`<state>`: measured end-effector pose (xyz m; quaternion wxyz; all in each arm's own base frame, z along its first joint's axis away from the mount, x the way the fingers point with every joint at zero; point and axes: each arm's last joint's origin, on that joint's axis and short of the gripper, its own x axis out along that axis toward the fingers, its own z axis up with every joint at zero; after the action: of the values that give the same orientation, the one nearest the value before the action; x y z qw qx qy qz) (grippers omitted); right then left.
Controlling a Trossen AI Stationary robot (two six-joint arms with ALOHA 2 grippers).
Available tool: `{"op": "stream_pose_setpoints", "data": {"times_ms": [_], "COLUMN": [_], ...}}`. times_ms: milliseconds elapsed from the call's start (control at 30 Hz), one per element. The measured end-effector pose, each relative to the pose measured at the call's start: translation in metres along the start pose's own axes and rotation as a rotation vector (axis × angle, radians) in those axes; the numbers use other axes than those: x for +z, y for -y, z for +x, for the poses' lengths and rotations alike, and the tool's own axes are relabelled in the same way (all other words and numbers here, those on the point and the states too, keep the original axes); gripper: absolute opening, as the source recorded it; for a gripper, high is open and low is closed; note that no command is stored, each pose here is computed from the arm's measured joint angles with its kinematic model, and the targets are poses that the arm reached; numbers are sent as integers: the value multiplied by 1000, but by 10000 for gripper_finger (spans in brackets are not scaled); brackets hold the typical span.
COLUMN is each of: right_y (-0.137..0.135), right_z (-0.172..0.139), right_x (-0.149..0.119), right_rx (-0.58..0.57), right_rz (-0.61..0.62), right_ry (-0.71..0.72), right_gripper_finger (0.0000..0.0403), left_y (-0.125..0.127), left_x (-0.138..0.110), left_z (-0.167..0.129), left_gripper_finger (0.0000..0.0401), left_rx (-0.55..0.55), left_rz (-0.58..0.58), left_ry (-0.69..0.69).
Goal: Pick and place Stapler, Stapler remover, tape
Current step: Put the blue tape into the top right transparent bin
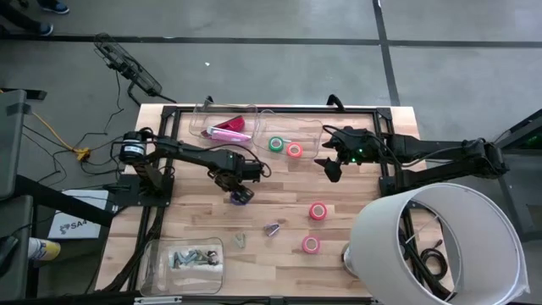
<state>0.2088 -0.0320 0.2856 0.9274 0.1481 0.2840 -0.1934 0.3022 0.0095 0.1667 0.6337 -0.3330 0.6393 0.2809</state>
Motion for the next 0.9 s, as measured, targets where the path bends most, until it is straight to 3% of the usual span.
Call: {"op": "stream_pose_setpoints", "data": {"times_ms": [333, 733, 900], "right_y": [0, 0, 0], "right_z": [0, 0, 0], "right_x": [0, 0, 0], "right_rx": [2, 3, 3], "right_rz": [3, 7, 7], "right_ry": [-1, -1, -1], "right_gripper_finger": [316, 316, 316], "left_y": [0, 3, -2], "left_x": [1, 4, -1], "left_z": [0, 0, 14], "left_gripper_finger": [137, 131, 131], "left_rx": [8, -13, -44], "left_rz": [19, 43, 48], "left_ry": [16, 57, 21]}}
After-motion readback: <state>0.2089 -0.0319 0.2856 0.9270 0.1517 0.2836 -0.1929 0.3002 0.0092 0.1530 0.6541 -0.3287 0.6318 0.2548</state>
